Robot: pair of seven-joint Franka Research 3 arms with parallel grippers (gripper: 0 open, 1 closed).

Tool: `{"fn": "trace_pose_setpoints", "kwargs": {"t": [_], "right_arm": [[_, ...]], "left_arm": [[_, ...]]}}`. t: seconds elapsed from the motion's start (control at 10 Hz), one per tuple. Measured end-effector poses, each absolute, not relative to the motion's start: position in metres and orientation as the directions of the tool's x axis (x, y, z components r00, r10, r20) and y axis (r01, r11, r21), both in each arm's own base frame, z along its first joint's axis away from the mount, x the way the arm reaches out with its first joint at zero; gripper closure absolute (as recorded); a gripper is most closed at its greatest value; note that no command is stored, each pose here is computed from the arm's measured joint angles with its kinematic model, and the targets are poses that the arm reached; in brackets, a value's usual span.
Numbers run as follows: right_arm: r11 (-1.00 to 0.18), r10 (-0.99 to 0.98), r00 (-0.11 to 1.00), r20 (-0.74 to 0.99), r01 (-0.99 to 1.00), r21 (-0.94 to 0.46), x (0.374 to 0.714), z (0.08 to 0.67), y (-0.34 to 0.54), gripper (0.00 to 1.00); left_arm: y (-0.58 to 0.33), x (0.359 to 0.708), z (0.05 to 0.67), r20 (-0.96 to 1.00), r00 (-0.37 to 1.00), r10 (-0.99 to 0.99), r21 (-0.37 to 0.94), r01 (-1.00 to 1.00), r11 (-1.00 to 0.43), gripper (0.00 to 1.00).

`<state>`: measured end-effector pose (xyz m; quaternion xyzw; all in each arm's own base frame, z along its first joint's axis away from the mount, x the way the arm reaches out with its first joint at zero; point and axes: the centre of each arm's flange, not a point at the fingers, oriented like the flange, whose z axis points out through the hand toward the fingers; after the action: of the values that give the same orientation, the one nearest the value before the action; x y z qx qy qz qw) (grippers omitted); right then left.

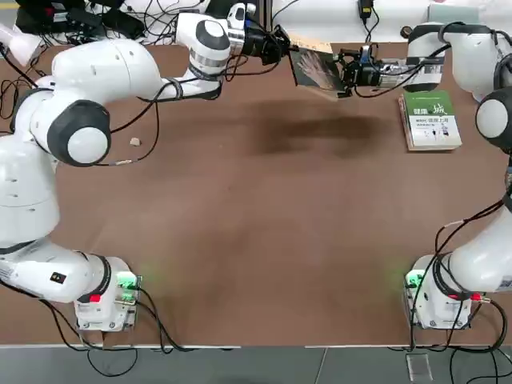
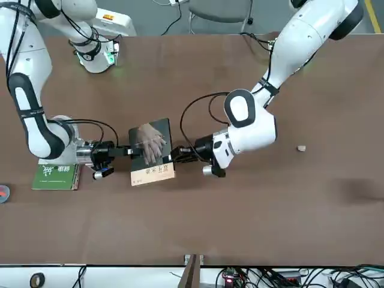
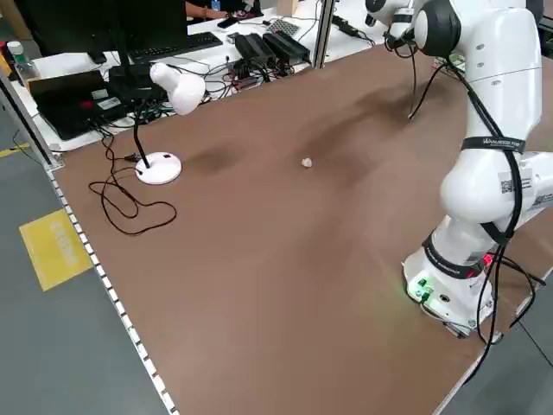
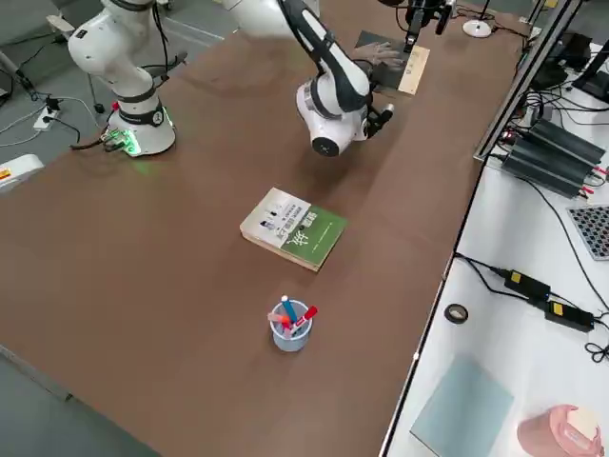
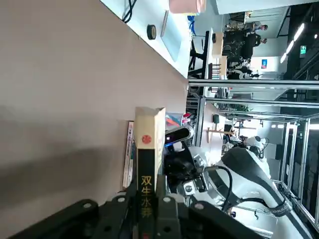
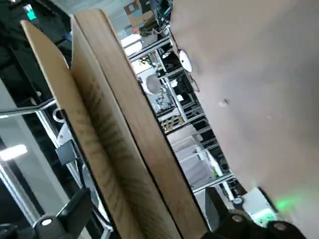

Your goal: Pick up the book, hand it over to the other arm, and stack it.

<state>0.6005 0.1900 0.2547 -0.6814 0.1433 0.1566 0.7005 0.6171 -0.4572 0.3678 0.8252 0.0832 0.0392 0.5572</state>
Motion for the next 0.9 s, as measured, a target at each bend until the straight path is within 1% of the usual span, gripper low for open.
{"fn": "trace_pose_setpoints", "kwargs": {"t": [0.1,0.2,0.3,0.4,0.5,0.6,0.7,0.8,0.9], "right_arm": [[0.019,0.021,0.909,-0.417,-0.417,-0.909,0.6001,0.2540,0.1934,0.09],[0.018,0.020,0.908,-0.418,-0.418,-0.908,0.5997,0.2539,0.1958,0.09],[0.017,0.018,0.908,-0.419,-0.419,-0.908,0.5996,0.2537,0.1966,0.14],[0.017,0.016,0.907,-0.420,-0.420,-0.907,0.5999,0.2536,0.1960,0.22],[0.018,0.013,0.905,-0.426,-0.426,-0.905,0.6004,0.2536,0.1947,0.38],[0.019,0.011,0.900,-0.435,-0.435,-0.900,0.6009,0.2539,0.1936,0.48],[0.019,0.010,0.897,-0.443,-0.443,-0.896,0.6012,0.2544,0.1932,0.59],[0.019,0.010,0.893,-0.450,-0.450,-0.893,0.6012,0.2548,0.1931,0.68],[0.020,0.011,0.887,-0.461,-0.461,-0.887,0.6013,0.2550,0.1929,0.78]], "left_arm": [[-0.4571,0.6172,0.3677,-0.028,0.983,0.181,0.926,0.094,-0.365,0.99],[-0.4568,0.6175,0.3678,-0.028,0.983,0.182,0.926,0.094,-0.365,0.98],[-0.4565,0.6178,0.3680,-0.027,0.983,0.182,0.926,0.094,-0.365,0.97],[-0.4563,0.6181,0.3683,-0.027,0.983,0.183,0.926,0.093,-0.365,0.97],[-0.4561,0.6183,0.3685,-0.027,0.983,0.183,0.927,0.093,-0.365,0.93],[-0.4558,0.6185,0.3683,-0.026,0.983,0.184,0.926,0.093,-0.365,0.93],[-0.4556,0.6188,0.3683,-0.026,0.983,0.184,0.926,0.093,-0.365,0.85],[-0.4552,0.6193,0.3687,-0.025,0.982,0.185,0.926,0.093,-0.365,0.72],[-0.4542,0.6202,0.3689,-0.024,0.982,0.187,0.926,0.092,-0.365,0.61]]}}
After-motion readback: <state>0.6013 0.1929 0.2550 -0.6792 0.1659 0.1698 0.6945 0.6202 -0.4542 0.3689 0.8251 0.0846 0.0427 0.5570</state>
